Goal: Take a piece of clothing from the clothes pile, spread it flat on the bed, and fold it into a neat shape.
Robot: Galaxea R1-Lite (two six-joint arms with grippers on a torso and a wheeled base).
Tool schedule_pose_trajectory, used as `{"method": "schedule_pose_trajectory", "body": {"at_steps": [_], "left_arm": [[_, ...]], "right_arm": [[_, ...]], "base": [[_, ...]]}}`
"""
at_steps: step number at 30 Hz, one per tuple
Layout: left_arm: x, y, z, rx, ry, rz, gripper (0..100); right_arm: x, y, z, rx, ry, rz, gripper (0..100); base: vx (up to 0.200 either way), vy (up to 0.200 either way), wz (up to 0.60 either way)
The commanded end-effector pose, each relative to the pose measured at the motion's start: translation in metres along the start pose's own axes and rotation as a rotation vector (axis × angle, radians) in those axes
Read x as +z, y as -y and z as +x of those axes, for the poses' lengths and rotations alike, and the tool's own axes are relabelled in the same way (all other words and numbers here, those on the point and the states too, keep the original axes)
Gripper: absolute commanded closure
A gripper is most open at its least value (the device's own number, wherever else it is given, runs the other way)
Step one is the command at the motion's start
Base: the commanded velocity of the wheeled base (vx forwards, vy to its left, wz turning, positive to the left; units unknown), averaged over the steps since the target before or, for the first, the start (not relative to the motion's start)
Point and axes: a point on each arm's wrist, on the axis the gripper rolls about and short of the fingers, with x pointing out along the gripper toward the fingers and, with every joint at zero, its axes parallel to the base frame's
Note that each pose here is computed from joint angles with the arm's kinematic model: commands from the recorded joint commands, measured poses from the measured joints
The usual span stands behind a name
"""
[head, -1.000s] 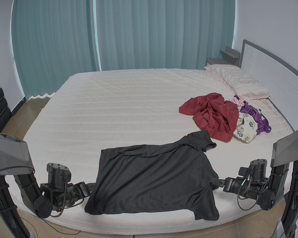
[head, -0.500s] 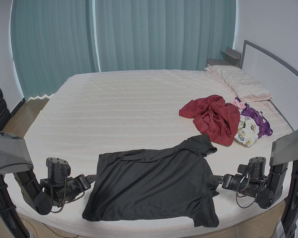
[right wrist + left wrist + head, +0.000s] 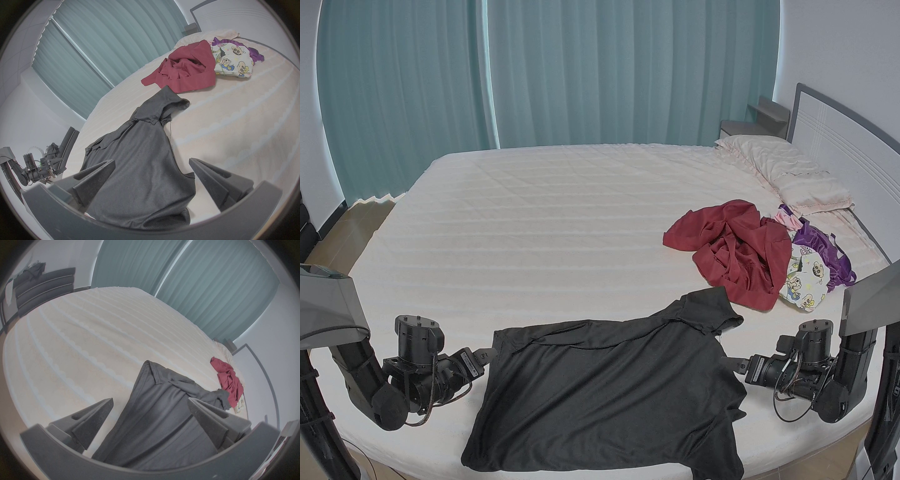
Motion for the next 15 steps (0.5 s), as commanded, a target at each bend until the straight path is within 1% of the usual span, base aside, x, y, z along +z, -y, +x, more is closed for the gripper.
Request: {"method": "schedule_pose_trajectory", "body": {"at_steps": [1,2,11,15], "left_arm": [[0.0020,0.0021,0.0069,0.000,0.008,-0.039,0],[0.0022,0.0018,0.0069,-0.001,0.008,-0.040,0],[0.0019,0.0017,0.0072,-0.002,0.004,-0.041,0],[-0.0005,-0.0002,0.0094,0.009,-0.007,-0.038,0]], "right_arm": [[-0.0013,0.0001,0.0003,-0.001,-0.006,0.000,0],[-0.0013,0.0001,0.0003,-0.001,-0.006,0.000,0],[-0.0019,0.0000,0.0006,-0.001,-0.009,-0.002,0],[-0.0022,-0.0003,0.0006,-0.001,-0.011,-0.003,0]], "base": [[0.000,0.000,0.00],[0.000,0.000,0.00],[0.000,0.200,0.00],[0.000,0.000,0.00]]}}
